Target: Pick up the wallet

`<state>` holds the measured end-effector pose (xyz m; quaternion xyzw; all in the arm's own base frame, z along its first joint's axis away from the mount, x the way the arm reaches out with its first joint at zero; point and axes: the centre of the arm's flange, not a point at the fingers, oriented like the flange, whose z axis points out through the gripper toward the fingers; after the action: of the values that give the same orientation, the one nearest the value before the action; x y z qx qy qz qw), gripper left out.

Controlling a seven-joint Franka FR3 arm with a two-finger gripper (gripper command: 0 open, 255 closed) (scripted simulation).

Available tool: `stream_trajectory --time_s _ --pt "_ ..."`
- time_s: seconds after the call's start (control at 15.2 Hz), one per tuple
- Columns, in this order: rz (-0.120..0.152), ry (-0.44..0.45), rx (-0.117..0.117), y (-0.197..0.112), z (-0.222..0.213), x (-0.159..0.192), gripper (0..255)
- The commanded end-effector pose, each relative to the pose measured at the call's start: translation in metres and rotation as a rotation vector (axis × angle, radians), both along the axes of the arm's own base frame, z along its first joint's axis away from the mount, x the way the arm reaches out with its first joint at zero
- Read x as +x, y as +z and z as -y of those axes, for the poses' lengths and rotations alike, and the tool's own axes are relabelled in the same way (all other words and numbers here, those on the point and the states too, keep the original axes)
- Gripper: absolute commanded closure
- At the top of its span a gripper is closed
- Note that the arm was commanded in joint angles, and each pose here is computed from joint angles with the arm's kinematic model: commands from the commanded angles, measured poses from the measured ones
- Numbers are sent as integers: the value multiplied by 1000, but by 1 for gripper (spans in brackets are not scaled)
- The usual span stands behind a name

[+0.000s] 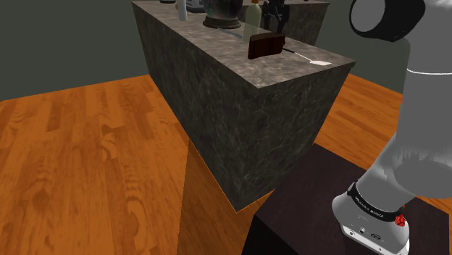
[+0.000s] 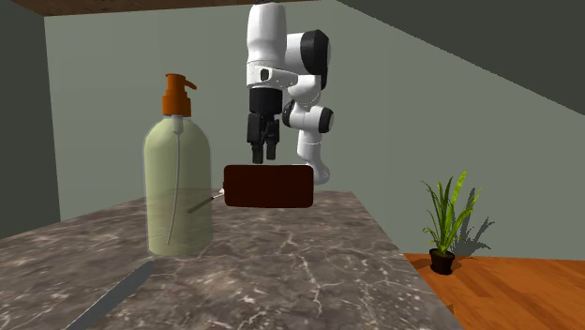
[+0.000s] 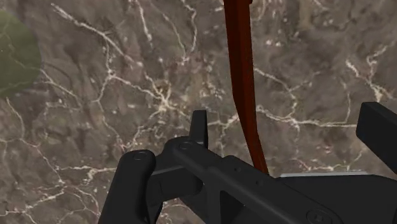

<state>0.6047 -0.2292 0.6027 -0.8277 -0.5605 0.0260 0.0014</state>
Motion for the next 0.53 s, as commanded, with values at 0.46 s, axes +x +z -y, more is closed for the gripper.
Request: stream_trajectory --time_s 0.46 --pt "-2 63 3 -42 -3 14 0"
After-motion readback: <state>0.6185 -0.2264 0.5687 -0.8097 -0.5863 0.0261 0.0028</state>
